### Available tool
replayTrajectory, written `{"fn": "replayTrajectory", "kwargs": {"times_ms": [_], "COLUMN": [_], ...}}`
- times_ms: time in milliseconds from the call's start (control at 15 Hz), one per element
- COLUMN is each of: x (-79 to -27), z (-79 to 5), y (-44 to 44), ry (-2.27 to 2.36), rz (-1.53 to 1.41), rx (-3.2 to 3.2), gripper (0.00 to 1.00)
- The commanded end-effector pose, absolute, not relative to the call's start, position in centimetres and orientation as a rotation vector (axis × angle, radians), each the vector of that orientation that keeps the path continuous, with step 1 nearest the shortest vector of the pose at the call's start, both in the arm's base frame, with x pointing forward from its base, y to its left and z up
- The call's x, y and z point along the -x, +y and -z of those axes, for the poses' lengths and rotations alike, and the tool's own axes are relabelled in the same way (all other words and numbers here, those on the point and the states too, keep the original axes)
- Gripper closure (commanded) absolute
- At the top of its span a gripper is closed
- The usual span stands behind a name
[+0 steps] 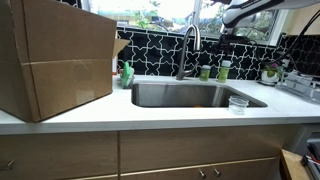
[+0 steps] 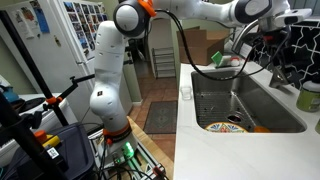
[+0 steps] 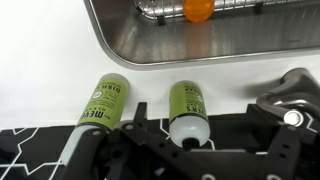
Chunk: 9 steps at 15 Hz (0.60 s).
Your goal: Slide the soap bottle a little forward, press the black soap nozzle downwards
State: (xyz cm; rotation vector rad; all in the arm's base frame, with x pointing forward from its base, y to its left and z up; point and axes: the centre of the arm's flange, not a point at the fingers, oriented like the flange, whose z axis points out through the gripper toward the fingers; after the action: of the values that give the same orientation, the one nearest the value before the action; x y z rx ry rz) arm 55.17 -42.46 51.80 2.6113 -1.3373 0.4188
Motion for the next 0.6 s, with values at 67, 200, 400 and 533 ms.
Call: {"fn": "replayTrajectory", "kwargs": {"times_ms": [67, 200, 400, 533], "x": [-59.9, -60.9, -62.1, -62.7], "z": [-50.4, -50.4, -51.3, -51.6], "y": [-46.5, -47.2, -48.0, -48.6], "ry": [-1.519, -1.523, -1.498, -1.469], "rz": [-0.409, -0.432, -0.502, -0.542], "rx": [-2.529, -2.497, -2.467, -2.459], "gripper": [0.00, 0.00, 0.00, 0.00]}}
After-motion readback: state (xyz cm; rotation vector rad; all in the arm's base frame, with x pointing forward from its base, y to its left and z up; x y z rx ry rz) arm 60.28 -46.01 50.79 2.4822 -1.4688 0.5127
